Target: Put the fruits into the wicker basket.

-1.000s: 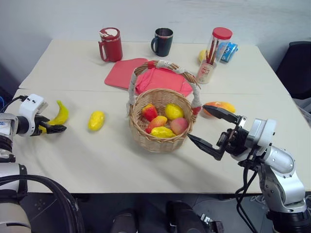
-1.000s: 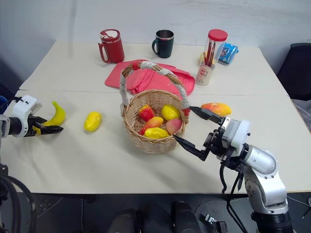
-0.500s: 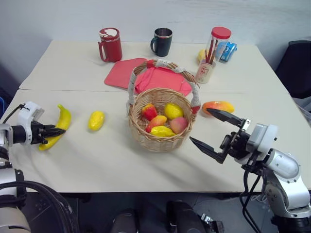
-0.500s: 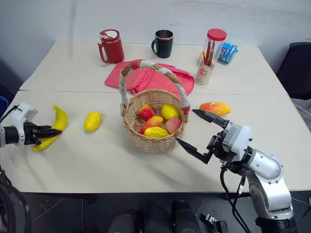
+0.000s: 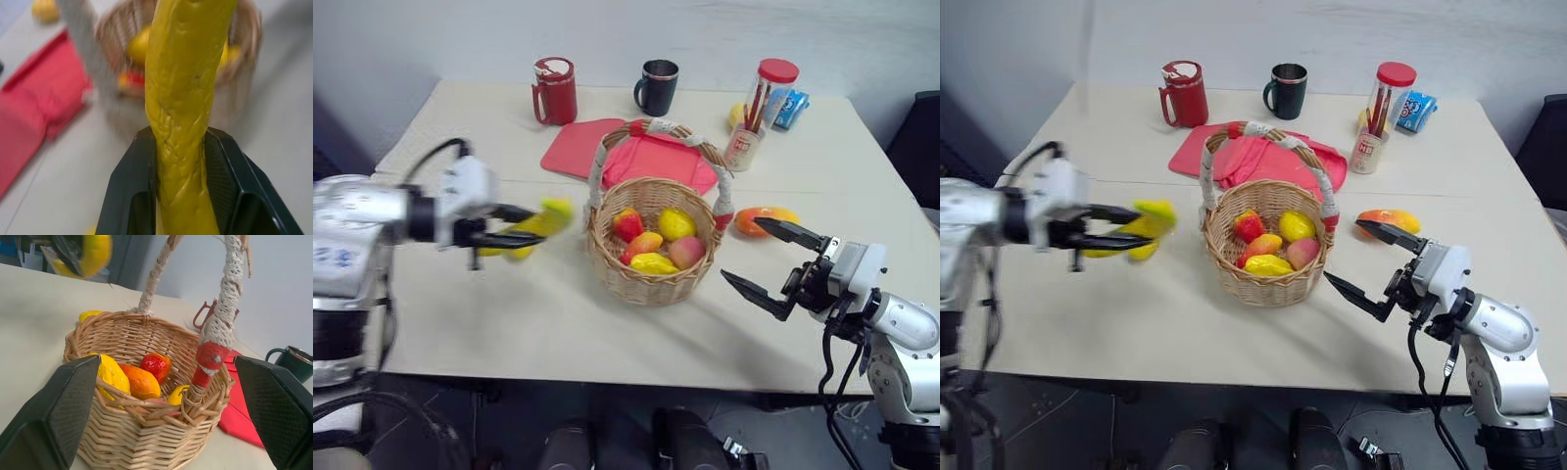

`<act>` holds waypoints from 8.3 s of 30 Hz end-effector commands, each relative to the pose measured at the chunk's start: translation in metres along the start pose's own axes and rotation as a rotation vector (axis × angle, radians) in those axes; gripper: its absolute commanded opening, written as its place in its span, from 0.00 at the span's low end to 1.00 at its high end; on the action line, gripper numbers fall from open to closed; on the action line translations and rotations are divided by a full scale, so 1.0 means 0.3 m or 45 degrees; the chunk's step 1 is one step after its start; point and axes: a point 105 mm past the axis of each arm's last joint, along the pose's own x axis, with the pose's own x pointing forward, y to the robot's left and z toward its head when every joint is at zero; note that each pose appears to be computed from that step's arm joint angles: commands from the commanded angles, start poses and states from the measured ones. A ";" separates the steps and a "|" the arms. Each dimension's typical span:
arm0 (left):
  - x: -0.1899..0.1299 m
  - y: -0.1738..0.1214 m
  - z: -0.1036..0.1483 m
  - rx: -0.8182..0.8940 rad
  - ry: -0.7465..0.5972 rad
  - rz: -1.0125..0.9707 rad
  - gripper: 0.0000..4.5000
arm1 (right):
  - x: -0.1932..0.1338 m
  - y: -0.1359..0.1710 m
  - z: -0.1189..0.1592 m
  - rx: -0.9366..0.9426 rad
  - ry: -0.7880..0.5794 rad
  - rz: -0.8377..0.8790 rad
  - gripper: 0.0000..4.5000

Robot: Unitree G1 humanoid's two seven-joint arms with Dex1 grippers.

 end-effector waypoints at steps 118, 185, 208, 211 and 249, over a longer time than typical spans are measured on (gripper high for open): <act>-0.453 -0.001 -0.073 -0.246 -0.219 0.235 0.99 | -0.259 -0.393 -0.177 -0.098 0.555 -0.074 1.00; -0.280 -0.104 -0.091 -0.340 -0.343 0.116 1.00 | 0.520 0.096 0.136 0.404 0.299 0.140 0.98; -0.305 -0.101 -0.082 -0.292 -0.317 0.142 1.00 | -0.007 -0.140 -0.034 0.387 0.296 0.254 0.99; -0.295 -0.106 -0.081 -0.299 -0.322 0.128 1.00 | 0.098 -0.169 0.002 0.383 0.155 0.262 0.99; -0.112 -0.086 -0.054 -0.291 -0.458 -0.104 1.00 | -0.446 -0.450 -0.086 0.235 0.448 -0.764 0.04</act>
